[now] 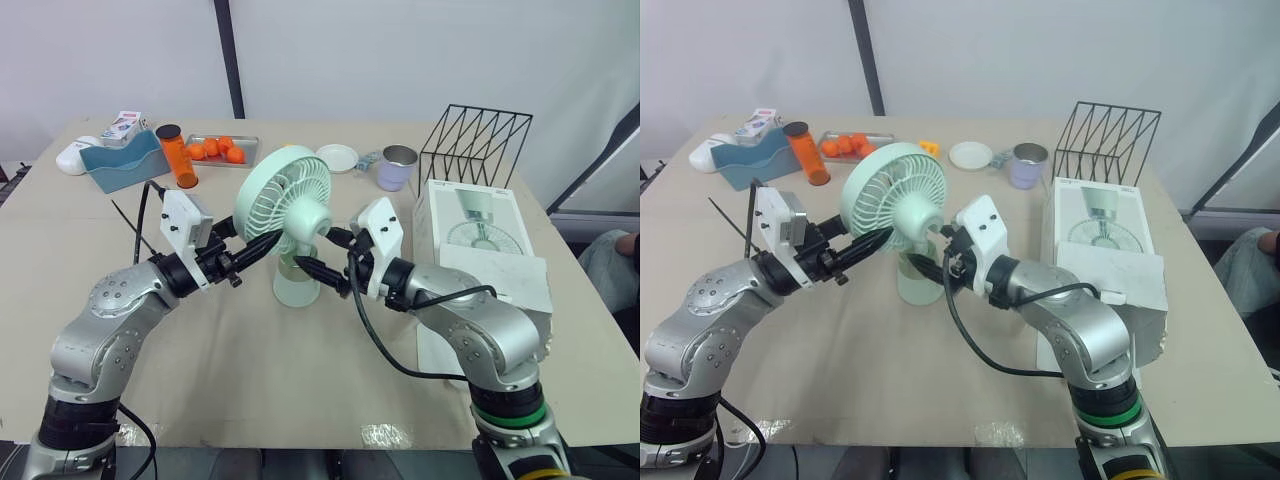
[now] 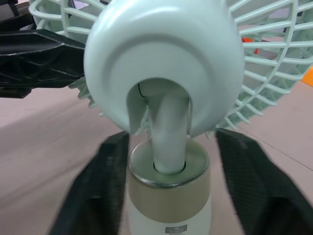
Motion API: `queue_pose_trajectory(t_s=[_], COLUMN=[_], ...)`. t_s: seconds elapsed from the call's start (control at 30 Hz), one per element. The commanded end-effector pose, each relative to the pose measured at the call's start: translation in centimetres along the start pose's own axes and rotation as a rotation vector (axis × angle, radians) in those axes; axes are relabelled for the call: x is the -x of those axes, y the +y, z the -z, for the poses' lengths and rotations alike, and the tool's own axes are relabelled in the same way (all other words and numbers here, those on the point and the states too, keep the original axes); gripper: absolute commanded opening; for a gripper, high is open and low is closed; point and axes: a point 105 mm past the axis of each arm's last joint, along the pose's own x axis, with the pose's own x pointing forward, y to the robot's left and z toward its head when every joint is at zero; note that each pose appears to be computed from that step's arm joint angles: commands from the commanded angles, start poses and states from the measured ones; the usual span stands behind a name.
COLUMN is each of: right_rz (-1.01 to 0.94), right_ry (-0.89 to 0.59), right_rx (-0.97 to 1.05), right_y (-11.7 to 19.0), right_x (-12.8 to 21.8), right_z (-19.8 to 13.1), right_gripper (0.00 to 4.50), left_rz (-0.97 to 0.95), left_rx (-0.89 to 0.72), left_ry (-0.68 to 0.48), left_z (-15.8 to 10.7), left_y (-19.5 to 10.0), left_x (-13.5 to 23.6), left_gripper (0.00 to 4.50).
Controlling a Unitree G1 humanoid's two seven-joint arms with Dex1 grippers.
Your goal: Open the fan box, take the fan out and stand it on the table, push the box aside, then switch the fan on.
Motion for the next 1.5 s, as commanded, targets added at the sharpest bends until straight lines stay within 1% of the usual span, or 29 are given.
queue_pose_trajectory(t_s=[0.03, 0.4, 0.93, 1.03, 1.07, 1.1, 1.5], right_rz=[0.009, 0.003, 0.008, 0.002, 0.001, -0.002, -0.003], right_ry=[-0.048, -0.036, -0.032, -0.034, -0.033, -0.032, -0.017], right_rx=[0.029, 0.006, -0.019, -0.025, -0.026, -0.028, -0.028], right_y=[0.4, 0.8, 0.0, 0.2, 0.3, 0.3, 0.4], right_x=[-0.1, -1.0, -1.7, -1.9, -1.9, -1.9, -1.9], right_z=[-1.4, -0.7, -0.3, -0.3, -0.2, -0.2, 0.2], right_gripper=[1.92, 1.92, 1.92, 1.11, 0.66, 0.41, 0.41], left_rz=[0.003, -0.026, -0.036, -0.038, -0.039, -0.039, -0.033], left_rx=[-0.024, -0.021, -0.005, -0.005, -0.005, -0.005, 0.007], left_ry=[-0.028, -0.032, -0.036, -0.035, -0.035, -0.034, -0.025], left_z=[-0.7, -0.8, -0.7, -0.7, -0.7, -0.7, -0.5], left_y=[-0.2, -0.2, -0.8, -0.9, -0.8, -0.8, -1.0], left_x=[-0.2, 0.0, -0.3, -0.3, -0.3, -0.3, -0.3], left_gripper=[1.92, 1.92, 1.92, 1.92, 1.92, 1.92, 1.92])
